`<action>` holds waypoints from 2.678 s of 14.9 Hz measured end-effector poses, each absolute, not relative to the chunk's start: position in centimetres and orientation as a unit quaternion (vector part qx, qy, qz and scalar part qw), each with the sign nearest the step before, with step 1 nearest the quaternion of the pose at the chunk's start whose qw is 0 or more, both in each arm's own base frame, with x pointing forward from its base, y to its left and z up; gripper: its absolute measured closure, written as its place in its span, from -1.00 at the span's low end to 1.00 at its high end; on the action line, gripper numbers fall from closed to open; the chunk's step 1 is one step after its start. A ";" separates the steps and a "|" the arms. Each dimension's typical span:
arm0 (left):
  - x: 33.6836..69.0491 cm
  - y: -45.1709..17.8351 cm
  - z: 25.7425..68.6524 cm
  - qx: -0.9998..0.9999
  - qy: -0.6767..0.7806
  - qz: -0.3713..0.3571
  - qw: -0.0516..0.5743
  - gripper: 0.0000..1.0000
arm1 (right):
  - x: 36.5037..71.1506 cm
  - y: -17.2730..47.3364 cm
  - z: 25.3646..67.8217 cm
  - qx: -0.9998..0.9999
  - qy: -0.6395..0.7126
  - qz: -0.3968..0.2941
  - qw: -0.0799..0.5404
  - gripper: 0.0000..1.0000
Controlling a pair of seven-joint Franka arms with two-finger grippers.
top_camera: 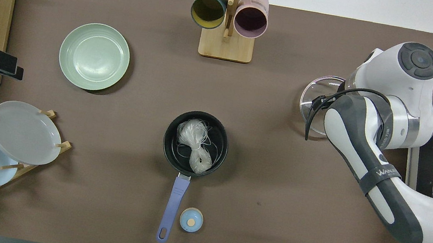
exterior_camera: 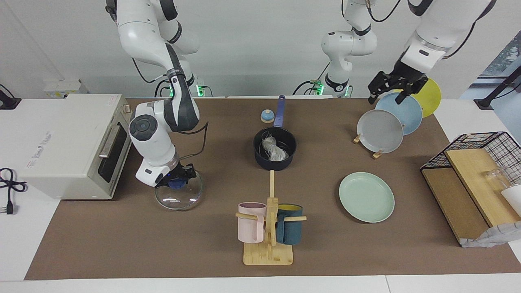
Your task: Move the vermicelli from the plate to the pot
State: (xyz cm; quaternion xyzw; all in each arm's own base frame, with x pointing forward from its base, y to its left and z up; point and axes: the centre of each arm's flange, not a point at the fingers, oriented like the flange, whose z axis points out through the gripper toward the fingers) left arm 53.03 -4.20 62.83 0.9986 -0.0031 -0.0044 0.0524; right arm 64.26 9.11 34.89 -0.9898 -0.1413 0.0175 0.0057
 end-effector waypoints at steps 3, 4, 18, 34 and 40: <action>53.6 -3.5 60.3 0.999 -0.002 -0.004 0.044 -1.00 | 64.0 10.6 36.1 -0.989 -0.139 0.031 0.031 -0.17; 53.6 -3.6 59.7 0.999 -0.002 -0.006 0.043 -1.00 | 63.9 11.6 37.1 -0.989 -0.139 0.038 0.039 -0.17; 53.5 -4.2 60.3 1.000 -0.015 -0.007 0.018 -1.00 | 54.9 36.2 47.4 -0.997 -0.012 0.056 0.056 -0.19; 53.3 -4.7 60.5 0.999 -0.023 -0.024 0.004 -1.00 | 48.3 44.9 42.0 -0.998 0.018 0.046 0.030 -0.21; 53.3 -4.6 60.7 1.000 -0.018 -0.024 0.004 -1.00 | 47.8 44.9 39.9 -0.998 0.029 0.042 0.032 -0.21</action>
